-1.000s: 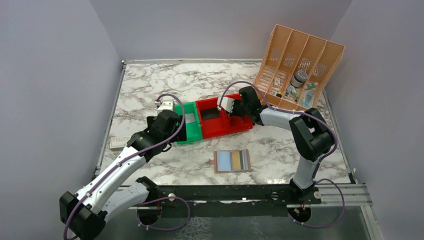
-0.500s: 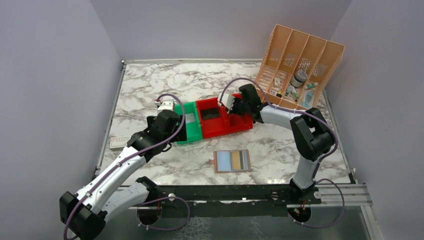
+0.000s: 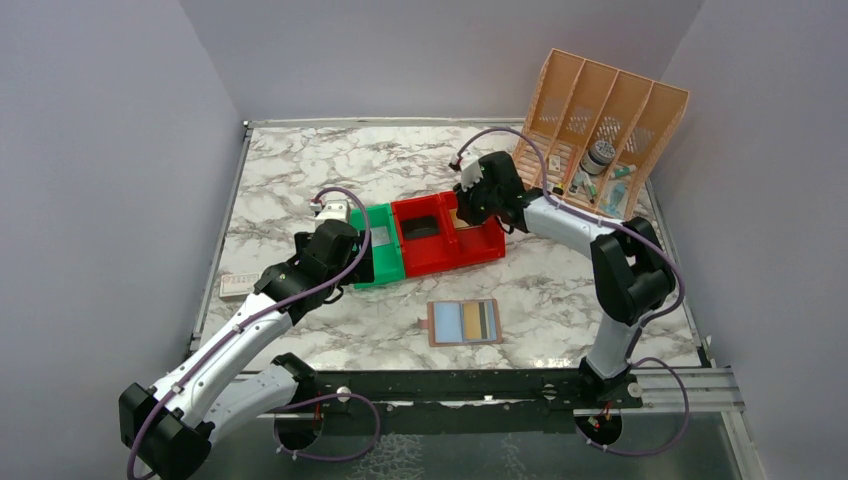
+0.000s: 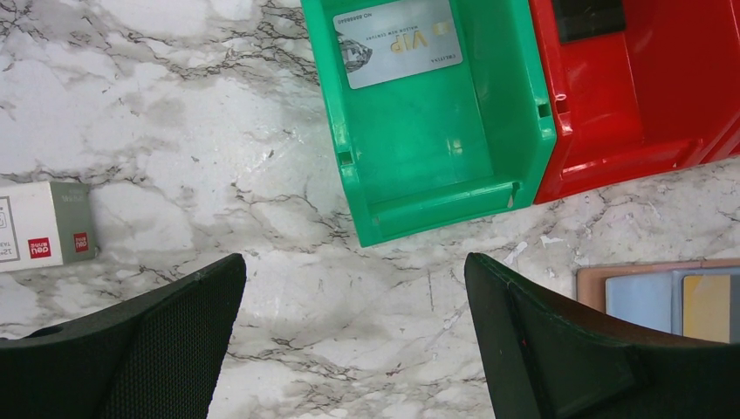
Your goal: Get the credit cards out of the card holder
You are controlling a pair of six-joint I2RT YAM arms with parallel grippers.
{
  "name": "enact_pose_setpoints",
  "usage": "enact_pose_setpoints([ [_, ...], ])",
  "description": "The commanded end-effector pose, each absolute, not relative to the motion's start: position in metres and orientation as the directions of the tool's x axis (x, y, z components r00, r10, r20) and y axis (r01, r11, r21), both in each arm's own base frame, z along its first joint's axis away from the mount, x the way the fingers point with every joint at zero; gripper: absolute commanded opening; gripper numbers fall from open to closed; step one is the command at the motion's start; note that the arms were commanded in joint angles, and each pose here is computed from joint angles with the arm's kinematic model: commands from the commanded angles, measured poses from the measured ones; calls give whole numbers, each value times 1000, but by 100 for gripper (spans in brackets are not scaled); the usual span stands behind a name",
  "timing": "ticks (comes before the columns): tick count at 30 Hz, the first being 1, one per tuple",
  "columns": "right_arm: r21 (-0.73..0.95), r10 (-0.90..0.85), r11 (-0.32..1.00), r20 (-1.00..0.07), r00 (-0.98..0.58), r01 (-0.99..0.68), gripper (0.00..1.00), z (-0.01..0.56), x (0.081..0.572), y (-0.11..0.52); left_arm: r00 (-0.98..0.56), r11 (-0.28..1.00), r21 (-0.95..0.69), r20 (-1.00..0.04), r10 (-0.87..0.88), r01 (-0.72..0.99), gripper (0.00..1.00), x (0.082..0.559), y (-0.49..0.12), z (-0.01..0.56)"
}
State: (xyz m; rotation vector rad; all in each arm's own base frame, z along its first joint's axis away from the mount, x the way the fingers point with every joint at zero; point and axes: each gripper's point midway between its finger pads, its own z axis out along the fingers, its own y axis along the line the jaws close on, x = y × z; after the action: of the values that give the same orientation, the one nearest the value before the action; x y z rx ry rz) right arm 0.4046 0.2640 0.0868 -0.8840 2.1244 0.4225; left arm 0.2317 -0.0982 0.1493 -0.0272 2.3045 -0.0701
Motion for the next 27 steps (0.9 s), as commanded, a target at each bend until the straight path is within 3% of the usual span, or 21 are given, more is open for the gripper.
enact_pose_setpoints([
  [1, 149, -321, 800, -712, -624, -581, 12, 90, 384, 258, -663, 997, -79, -748, -43, 24, 99, 231, -100, 151],
  [5, 161, -293, 847, -655, -697, -507, 9, 73, 378, 248, -661, 996, -81, -749, -47, 22, 99, 231, -100, 151],
  [9, 237, -206, 853, -666, -717, -465, 7, 71, 374, 255, -659, 997, -81, -751, -49, 18, 99, 231, -99, 152],
  [27, 105, -247, 919, -597, -763, -380, 8, 29, 396, 237, -658, 996, -87, -752, -50, 25, 99, 230, -100, 152],
])
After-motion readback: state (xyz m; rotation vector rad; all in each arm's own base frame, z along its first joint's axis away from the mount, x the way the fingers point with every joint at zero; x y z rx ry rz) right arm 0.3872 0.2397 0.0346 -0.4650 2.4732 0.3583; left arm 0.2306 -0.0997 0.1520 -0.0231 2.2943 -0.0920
